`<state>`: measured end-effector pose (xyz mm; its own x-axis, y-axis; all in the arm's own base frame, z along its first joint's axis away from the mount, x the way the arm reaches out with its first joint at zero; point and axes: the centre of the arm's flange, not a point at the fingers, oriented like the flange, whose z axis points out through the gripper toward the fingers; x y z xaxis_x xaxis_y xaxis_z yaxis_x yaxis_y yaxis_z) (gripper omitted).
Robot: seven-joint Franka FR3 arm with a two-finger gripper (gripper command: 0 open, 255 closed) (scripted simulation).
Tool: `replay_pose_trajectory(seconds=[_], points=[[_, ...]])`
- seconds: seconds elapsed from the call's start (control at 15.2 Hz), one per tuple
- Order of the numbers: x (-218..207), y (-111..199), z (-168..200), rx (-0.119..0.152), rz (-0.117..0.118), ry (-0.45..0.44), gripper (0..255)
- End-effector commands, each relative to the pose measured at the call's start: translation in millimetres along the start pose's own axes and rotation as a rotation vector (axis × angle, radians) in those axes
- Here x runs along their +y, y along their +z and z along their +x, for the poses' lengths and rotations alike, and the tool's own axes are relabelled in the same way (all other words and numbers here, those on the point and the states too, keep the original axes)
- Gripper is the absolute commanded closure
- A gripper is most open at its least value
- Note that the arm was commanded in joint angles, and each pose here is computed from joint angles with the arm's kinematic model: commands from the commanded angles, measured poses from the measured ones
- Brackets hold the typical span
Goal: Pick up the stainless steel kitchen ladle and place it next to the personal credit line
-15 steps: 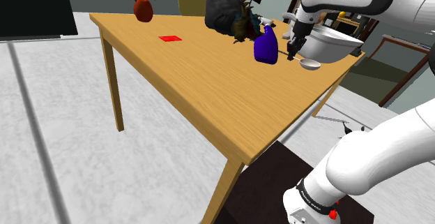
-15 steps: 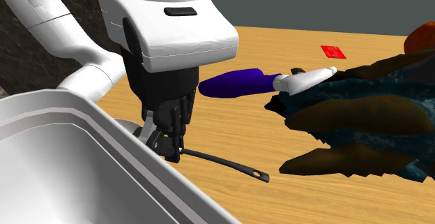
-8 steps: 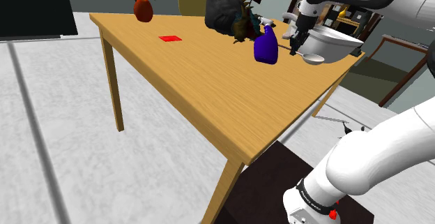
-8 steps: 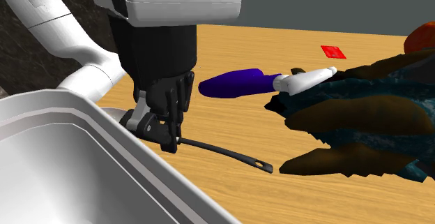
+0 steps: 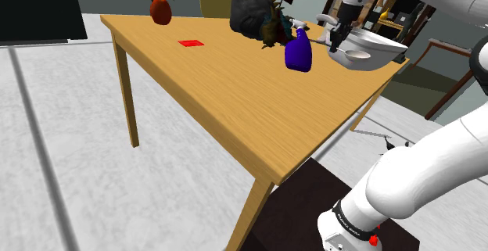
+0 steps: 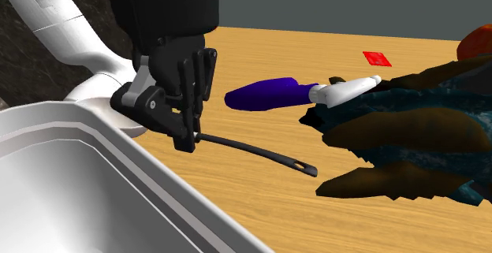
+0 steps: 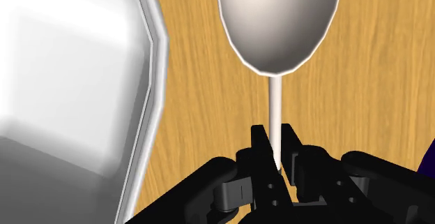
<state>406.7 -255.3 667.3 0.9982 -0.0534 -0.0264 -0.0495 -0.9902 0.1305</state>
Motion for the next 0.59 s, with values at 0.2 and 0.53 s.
replay_pose_trajectory(seconds=[0.2,0.53], points=[[3.3,-27.1,-1.0,0.0,0.0,0.0,255],[-6.1,-46.5,4.5,0.0,0.0,0.0,255]])
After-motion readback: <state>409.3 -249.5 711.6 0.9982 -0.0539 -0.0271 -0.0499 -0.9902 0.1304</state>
